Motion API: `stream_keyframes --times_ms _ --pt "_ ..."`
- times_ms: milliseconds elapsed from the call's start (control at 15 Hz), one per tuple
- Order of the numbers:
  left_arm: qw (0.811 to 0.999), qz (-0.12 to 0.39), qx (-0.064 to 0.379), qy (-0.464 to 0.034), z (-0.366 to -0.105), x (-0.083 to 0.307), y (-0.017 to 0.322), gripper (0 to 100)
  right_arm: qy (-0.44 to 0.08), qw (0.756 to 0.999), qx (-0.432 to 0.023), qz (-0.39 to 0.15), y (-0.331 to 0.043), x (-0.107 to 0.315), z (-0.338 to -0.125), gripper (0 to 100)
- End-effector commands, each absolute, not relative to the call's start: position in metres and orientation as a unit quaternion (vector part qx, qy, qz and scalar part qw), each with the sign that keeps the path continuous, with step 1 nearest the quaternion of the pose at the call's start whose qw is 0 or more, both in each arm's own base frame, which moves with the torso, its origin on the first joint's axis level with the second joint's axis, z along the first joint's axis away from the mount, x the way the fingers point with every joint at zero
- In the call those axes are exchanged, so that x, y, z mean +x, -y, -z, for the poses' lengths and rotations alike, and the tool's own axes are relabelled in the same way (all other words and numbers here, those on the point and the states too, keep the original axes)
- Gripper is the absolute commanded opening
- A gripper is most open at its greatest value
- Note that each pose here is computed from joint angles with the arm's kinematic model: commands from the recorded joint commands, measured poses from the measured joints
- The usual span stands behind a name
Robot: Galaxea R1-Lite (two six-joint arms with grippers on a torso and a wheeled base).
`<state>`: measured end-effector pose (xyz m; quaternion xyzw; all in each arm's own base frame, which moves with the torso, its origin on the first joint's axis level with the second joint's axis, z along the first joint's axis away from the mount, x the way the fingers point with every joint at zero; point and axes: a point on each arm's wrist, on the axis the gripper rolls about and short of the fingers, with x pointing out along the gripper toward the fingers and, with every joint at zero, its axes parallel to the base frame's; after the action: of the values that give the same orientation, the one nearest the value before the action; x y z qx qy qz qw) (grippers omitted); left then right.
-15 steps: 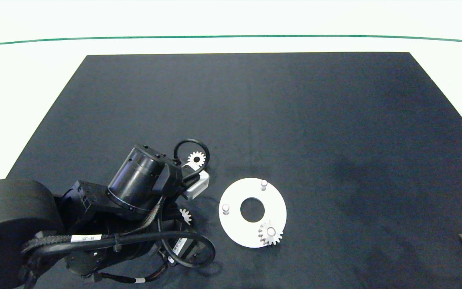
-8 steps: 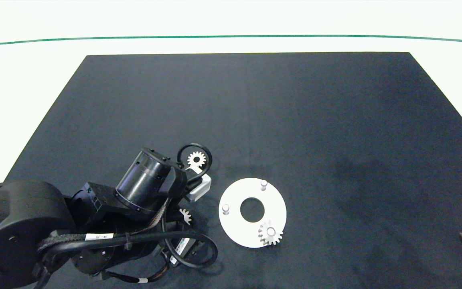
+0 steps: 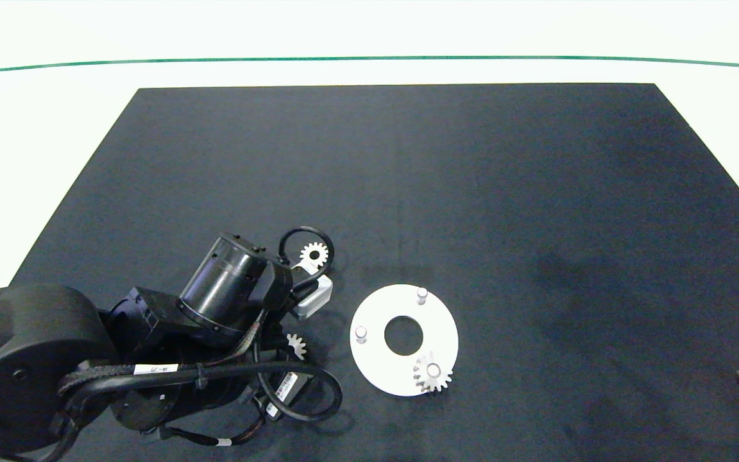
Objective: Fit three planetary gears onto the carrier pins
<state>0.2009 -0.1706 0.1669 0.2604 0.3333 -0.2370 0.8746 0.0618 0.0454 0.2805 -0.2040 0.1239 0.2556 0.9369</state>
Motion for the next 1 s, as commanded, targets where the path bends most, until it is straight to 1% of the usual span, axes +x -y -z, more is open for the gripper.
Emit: stream_keyframes --times_ms 67,333,1000 --pt "0.873 0.236 0.263 -0.335 -0.1657 0.2003 0.1692 65 -0.127 0.936 -0.207 -0.255 -0.0458 0.0625 -0.2793 100" --pt "0.872 0.236 0.264 -0.339 -0.1634 0.1993 0.1699 57 -0.127 0.936 -0.206 -0.255 -0.0458 0.0625 -0.2794 100" --pt "0.877 0.235 0.259 -0.328 -0.1698 0.1993 0.1688 36 -0.123 0.937 -0.205 -0.255 -0.0449 0.0612 -0.2801 100"
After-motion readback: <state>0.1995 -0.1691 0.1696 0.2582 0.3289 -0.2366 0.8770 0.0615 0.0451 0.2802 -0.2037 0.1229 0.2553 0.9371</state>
